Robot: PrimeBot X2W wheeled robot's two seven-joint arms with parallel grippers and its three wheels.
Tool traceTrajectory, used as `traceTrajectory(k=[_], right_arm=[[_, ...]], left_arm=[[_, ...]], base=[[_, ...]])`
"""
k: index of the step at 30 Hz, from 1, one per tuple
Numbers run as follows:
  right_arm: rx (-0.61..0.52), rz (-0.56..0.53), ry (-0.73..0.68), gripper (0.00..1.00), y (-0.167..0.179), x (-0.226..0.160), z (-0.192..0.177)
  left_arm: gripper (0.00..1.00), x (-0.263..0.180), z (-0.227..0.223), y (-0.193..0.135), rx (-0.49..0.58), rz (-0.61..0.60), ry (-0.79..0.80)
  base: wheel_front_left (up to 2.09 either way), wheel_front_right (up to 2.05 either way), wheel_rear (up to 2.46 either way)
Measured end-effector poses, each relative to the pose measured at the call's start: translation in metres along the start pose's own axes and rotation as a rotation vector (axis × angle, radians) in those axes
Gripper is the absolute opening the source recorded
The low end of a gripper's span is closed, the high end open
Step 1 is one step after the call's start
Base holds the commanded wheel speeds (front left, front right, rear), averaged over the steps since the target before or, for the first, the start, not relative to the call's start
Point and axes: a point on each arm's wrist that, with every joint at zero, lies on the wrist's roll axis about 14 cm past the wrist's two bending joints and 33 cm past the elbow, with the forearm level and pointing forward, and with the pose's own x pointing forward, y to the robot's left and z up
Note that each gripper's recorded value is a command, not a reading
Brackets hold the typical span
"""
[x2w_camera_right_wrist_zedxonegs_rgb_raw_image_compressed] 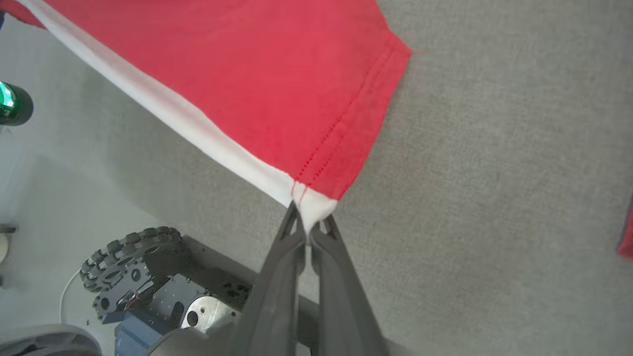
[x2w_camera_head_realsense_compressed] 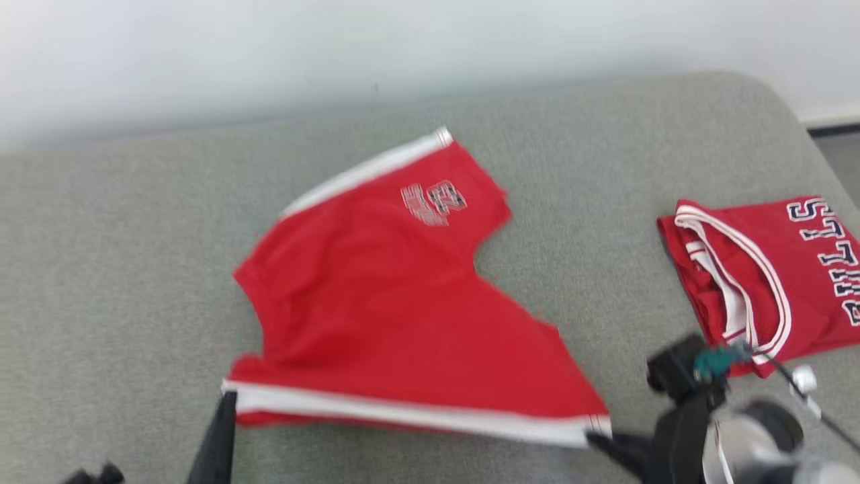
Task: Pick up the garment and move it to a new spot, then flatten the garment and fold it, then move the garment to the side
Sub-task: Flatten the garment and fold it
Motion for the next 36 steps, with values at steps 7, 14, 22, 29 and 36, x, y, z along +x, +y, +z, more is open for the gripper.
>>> traceTrajectory(k=[7,14,22,29,36], right_arm=[[0.088,-0.008,0.137,0.00,0.015,-0.018,-0.058],[0.073,-0.044,0.095,0.00,0.012,-0.025,-0.047],[-0.028,-0.085,-0.075,0.00,-0.011,-0.014,0.029],[-0.094,-0.107,-0.150,0.00,-0.034,0.006,0.095],[-0.141,-0.129,-0.175,0.00,-0.053,0.041,0.143]], left_arm=[[0.00,-0.047,-0.036,0.009,0.057,0.032,0.173],[0.00,-0.059,-0.052,0.011,0.065,0.039,0.248],[0.00,-0.024,-0.032,-0.016,0.048,-0.052,0.167],[0.00,0.008,-0.020,-0.030,0.038,-0.088,0.133],[0.00,0.043,0.000,-0.024,0.036,-0.038,0.042]], base=[[0.00,0.00,0.00],[0.00,0.00,0.00],[0.00,0.00,0.00],[0.00,0.00,0.00],[0.00,0.00,0.00]])
